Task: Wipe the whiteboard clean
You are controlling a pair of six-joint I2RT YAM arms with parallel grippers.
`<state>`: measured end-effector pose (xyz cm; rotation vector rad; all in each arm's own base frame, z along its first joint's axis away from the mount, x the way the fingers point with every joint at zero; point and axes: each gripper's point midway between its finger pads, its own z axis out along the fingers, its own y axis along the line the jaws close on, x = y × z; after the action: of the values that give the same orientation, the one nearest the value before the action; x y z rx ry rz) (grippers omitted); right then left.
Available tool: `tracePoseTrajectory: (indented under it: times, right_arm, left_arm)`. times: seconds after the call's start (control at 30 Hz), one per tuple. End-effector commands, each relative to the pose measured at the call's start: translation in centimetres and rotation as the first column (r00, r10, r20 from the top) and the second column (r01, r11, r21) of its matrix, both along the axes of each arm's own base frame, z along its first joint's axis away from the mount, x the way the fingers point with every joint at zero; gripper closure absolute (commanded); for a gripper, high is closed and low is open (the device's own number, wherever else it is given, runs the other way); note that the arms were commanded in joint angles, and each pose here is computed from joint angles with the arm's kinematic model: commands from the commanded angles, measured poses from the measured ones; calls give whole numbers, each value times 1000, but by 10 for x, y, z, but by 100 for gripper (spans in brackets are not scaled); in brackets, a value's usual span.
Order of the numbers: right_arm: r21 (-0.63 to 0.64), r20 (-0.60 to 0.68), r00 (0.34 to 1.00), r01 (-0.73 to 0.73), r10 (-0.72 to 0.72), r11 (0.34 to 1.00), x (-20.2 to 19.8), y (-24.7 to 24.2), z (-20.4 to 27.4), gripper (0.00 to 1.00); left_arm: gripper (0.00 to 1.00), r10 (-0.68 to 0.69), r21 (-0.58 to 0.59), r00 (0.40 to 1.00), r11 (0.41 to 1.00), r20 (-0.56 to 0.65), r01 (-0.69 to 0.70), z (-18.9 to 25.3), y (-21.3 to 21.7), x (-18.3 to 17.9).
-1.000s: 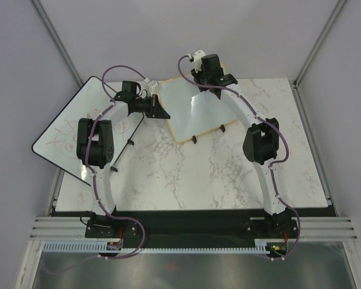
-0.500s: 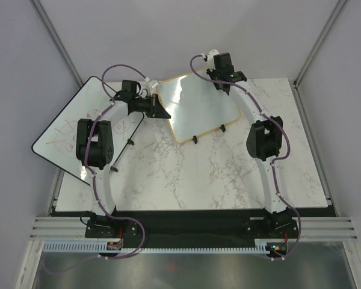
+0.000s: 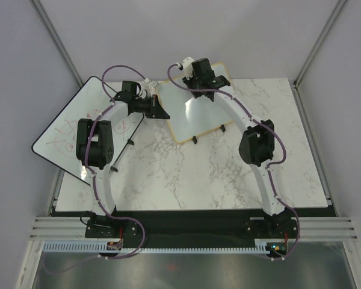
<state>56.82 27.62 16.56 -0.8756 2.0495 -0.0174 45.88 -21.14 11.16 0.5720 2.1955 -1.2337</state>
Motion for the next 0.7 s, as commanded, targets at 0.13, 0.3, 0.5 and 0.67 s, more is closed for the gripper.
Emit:
tracePoseTrajectory:
  times: [0.13,0.3,0.5,0.67]
  right_arm:
    - [-60,-130,855,498,-501,865,38,-179,-93,100]
    - [-57,-172,883,434,-437,899,29,-160,-101,100]
    - [-104,-169,965,183,-199,978,-3,-67,-108,100]
    - [-51,-79,962,259,-262,965,-9,-47,-80,100]
  left_arm:
    - [98,-125,68,944,992,306,110,20,-10,13]
    - [98,-124,70,946,992,300,108,17,-10,14]
    - [98,-120,72,946,992,302,103,19,-9,15]
    - [98,-121,77,944,992,306,103,20,-9,15]
